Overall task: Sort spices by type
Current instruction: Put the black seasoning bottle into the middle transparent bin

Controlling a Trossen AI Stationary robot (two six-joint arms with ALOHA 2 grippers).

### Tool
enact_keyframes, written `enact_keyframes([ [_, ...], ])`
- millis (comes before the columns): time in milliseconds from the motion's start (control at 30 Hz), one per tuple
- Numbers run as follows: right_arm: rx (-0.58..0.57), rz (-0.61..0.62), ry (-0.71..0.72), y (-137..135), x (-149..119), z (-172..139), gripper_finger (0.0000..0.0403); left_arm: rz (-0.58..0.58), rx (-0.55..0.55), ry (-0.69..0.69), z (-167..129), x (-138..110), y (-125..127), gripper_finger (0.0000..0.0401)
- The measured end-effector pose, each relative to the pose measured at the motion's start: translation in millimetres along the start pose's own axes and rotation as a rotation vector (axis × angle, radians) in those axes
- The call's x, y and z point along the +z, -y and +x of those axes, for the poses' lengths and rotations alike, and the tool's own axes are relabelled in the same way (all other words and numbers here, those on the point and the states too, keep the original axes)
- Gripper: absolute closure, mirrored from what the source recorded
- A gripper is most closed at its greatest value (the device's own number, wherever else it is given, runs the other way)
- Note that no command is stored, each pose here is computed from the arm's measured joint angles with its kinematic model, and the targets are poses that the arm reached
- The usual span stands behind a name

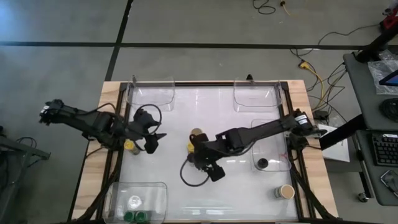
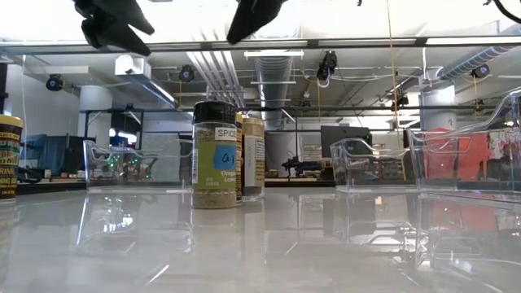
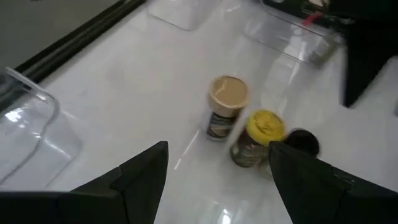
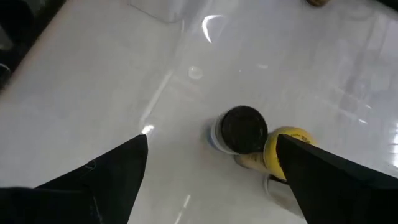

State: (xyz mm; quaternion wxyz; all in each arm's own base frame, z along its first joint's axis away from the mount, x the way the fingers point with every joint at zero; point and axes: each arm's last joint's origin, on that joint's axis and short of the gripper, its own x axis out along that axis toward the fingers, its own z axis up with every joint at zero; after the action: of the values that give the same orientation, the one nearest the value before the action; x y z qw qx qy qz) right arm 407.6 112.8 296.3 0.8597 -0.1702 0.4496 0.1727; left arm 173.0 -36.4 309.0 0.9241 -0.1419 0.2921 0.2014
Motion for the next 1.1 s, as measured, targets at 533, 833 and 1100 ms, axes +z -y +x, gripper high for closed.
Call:
enact_keyframes([
  [533,0.159,-0.172,0.004,39,3,38,0.0062,-0.108,0.009,-0.091,-9,-13,-3,0.0140],
  [833,0.158,-0.248,0.020,63,-6,47,0.0063,-0.113,0.045,-0.094,-9,-15,-5,0.0140],
  [1100,0.242,-0.329,0.007,71,-19,77,0.0077,-0.092,0.086,-0.104,-9,-17,-8,0.0140],
])
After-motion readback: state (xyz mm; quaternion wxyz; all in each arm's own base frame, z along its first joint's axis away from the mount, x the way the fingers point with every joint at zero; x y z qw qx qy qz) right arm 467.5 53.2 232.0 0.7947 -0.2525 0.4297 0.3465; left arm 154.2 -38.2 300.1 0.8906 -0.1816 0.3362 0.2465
